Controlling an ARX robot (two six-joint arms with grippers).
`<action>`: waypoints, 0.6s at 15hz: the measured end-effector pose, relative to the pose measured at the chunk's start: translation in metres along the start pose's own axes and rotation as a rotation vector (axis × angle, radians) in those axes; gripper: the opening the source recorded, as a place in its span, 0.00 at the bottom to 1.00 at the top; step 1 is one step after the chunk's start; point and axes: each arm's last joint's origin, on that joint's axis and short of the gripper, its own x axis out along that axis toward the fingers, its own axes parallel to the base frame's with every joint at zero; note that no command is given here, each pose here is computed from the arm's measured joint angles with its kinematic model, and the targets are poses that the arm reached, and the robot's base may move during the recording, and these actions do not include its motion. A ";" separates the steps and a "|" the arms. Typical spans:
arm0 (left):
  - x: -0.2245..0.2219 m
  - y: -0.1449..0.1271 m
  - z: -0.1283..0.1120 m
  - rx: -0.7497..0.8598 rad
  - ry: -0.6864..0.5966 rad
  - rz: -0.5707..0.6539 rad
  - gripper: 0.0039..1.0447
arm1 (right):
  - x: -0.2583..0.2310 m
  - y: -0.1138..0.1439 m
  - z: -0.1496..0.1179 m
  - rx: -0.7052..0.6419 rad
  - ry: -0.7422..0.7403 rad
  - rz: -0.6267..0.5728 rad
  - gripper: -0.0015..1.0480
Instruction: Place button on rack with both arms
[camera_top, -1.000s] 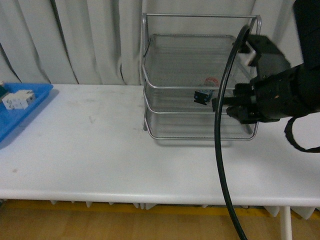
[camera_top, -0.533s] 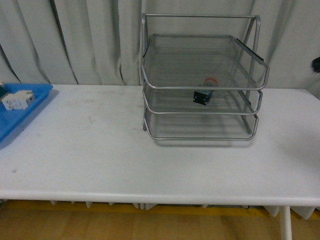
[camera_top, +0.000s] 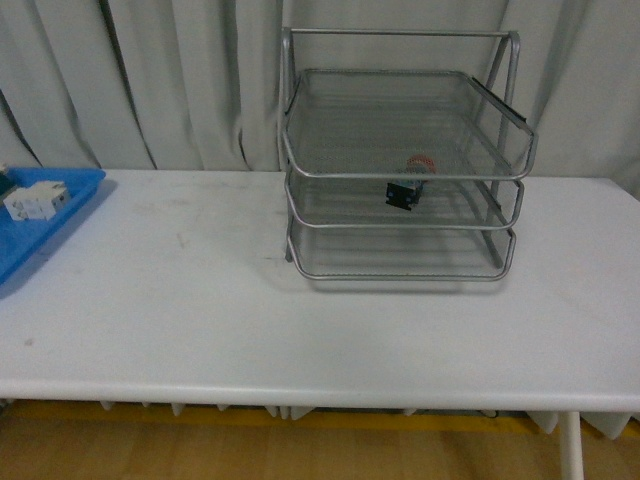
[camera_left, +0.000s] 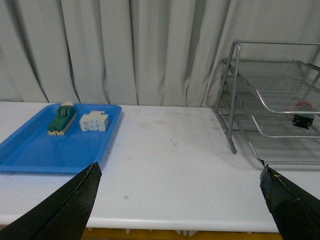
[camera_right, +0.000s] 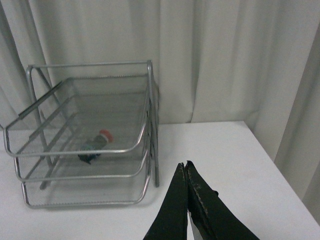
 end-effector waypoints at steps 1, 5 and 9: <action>0.000 0.000 0.000 0.000 0.000 0.000 0.94 | -0.006 0.000 -0.009 0.000 0.018 0.000 0.02; 0.000 0.000 0.000 0.000 0.000 0.000 0.94 | -0.026 0.000 -0.022 0.000 -0.001 0.000 0.02; 0.000 0.000 0.000 0.000 0.000 0.000 0.94 | -0.046 0.000 -0.036 0.000 0.006 0.000 0.02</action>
